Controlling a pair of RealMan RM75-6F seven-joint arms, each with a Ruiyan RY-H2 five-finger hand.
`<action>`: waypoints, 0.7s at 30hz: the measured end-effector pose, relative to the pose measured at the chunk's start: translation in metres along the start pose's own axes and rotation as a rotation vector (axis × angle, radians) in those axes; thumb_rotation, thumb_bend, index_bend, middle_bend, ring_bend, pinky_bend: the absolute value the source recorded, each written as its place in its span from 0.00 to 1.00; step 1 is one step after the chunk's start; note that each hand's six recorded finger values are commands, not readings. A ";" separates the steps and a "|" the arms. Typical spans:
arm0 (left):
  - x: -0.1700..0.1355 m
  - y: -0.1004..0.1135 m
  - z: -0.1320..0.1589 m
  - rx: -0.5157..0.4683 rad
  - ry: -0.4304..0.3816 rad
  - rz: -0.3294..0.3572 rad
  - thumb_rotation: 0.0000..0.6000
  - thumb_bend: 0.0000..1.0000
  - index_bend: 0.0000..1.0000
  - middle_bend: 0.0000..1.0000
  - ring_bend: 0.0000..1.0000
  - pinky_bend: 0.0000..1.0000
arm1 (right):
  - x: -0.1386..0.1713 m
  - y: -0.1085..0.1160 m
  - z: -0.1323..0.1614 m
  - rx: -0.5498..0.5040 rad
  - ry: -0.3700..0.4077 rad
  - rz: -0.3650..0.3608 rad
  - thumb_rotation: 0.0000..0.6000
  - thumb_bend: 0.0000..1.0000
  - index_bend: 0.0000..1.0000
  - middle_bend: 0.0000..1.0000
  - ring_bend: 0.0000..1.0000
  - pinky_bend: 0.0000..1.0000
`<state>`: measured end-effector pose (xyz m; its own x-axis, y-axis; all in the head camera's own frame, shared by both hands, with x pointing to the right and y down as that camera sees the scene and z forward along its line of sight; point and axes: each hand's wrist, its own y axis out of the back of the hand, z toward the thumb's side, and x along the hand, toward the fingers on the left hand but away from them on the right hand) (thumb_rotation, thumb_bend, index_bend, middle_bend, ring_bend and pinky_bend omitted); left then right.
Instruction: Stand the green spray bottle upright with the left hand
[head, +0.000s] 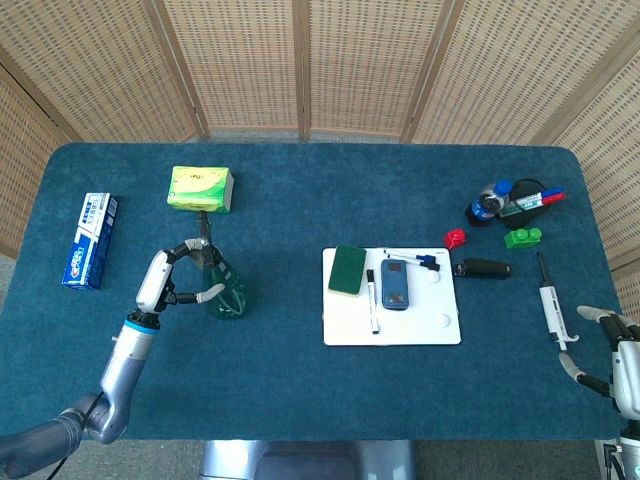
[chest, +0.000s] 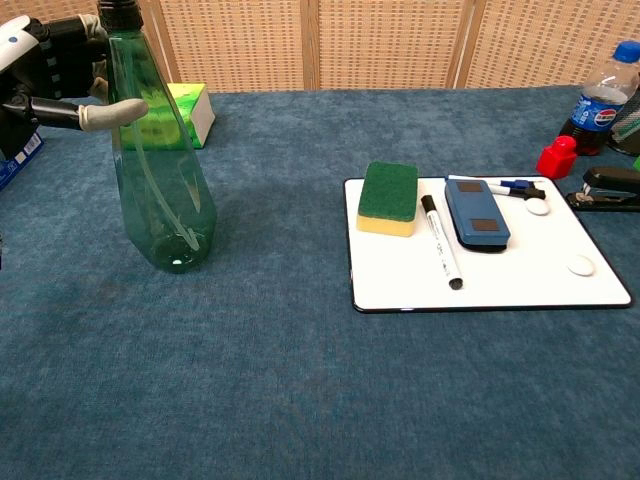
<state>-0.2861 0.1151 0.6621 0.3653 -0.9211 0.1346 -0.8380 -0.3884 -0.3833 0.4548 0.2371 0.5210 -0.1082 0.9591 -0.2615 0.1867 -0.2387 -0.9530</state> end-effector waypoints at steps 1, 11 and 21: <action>-0.001 0.000 -0.001 0.000 0.001 -0.001 1.00 0.32 0.49 0.48 0.44 0.51 | 0.000 0.000 0.000 0.000 0.000 0.000 1.00 0.23 0.29 0.37 0.31 0.35; -0.006 0.000 -0.003 0.018 -0.001 -0.004 1.00 0.32 0.42 0.39 0.40 0.47 | 0.000 0.001 0.000 0.004 0.002 -0.004 1.00 0.23 0.29 0.37 0.31 0.35; -0.010 0.001 -0.006 0.029 0.001 -0.001 0.74 0.32 0.33 0.30 0.36 0.44 | 0.000 0.001 0.001 0.007 0.003 -0.005 1.00 0.23 0.29 0.38 0.31 0.35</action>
<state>-0.2933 0.1240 0.6652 0.3659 -0.9207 0.1361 -0.8255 -0.3886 -0.4094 0.4545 0.2365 0.5203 -0.1061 0.9607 -0.2564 0.1798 -0.2350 -0.9552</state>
